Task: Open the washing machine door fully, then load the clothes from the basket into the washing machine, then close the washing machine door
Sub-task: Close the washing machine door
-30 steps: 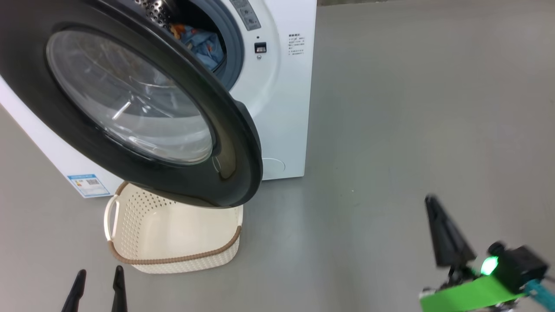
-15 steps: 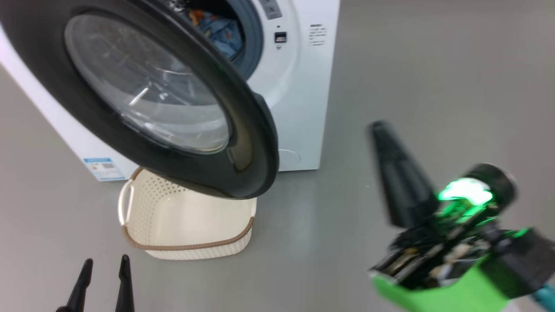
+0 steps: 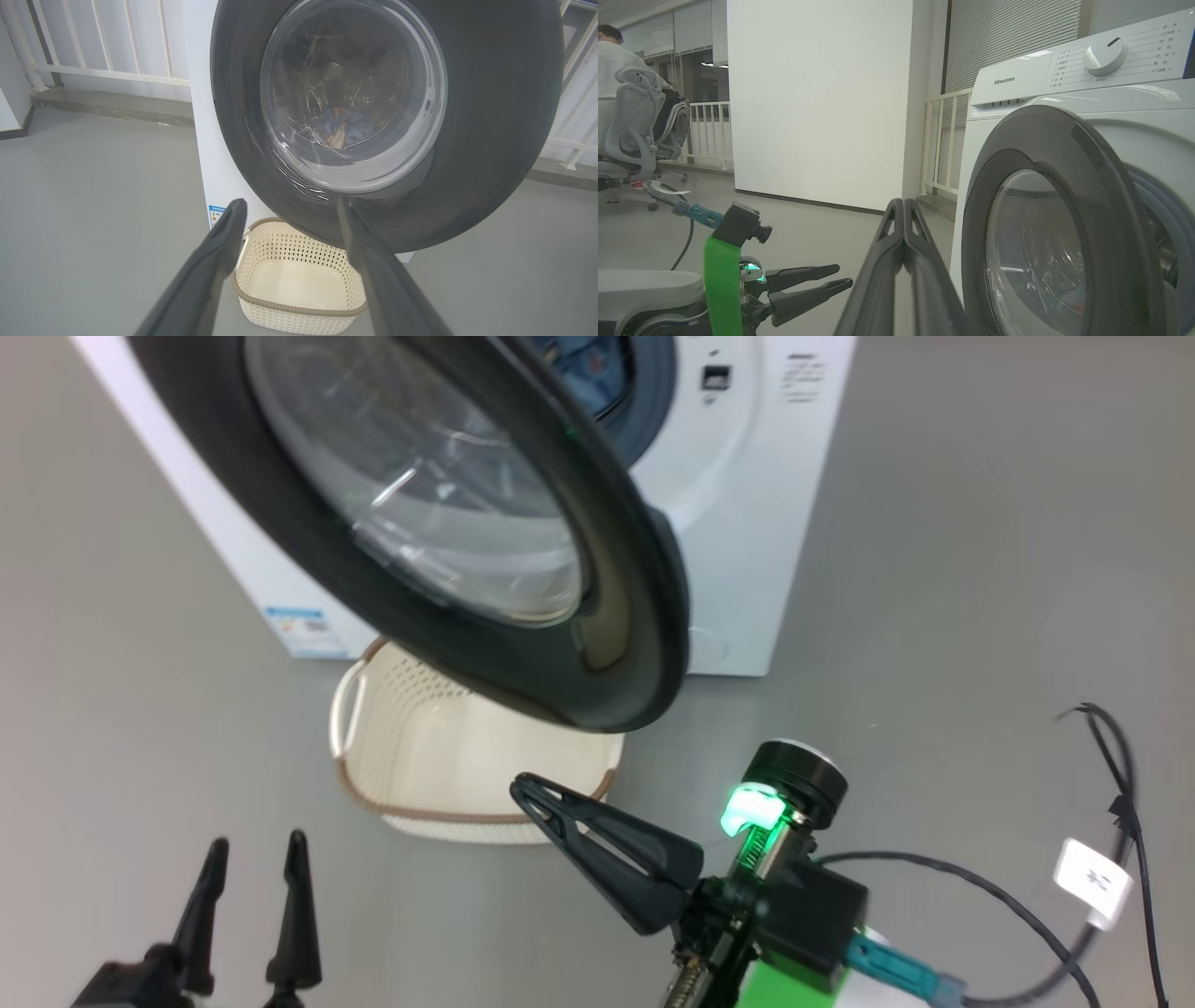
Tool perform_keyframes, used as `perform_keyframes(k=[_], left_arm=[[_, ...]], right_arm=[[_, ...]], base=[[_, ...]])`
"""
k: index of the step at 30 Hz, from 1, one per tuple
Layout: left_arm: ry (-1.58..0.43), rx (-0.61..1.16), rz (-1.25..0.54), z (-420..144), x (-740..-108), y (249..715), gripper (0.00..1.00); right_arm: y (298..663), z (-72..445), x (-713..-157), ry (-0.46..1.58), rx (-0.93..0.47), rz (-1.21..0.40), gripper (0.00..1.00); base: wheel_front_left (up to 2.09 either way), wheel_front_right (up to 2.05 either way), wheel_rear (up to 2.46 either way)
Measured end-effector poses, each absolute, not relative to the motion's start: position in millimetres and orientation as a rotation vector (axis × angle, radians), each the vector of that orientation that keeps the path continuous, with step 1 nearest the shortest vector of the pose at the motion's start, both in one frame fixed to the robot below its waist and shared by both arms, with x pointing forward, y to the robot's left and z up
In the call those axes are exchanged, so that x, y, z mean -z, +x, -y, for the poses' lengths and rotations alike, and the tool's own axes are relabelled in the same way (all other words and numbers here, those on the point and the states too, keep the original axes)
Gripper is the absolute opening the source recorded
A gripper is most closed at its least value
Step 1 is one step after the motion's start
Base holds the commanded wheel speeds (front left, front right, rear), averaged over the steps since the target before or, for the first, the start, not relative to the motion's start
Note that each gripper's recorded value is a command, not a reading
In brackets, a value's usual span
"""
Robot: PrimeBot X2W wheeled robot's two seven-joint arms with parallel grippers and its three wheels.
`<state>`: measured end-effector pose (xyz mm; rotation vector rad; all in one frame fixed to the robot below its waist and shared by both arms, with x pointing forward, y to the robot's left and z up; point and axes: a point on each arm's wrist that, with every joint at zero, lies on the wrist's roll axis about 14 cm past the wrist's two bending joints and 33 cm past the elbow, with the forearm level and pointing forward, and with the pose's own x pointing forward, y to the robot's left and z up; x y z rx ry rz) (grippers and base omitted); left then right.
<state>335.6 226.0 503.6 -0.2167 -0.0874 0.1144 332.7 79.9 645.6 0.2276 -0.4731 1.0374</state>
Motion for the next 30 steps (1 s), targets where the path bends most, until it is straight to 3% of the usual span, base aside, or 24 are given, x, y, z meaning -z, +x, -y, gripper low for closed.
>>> perform_keyframes(k=[5, 15, 30], left_arm=[[-0.222, -0.131, 0.102, -230.9, -508.1, 341.0, 1.00], [-0.229, -0.159, 0.082, -239.0, -501.1, 358.2, 1.00], [-0.221, -0.146, 0.016, -237.6, -472.5, 402.4, 1.00]], right_arm=[[349.0, -96.1, -618.4, 0.227, -1.073, 0.386, 0.00], [401.7, -97.9, -570.3, 0.240, -1.012, 0.269, 0.00], [502.0, -59.5, -539.0, 0.260, -0.763, 0.271, 0.00]], base=[[0.00, 0.00, 0.00], [0.00, 0.00, 0.00], [0.00, 0.00, 0.00]])
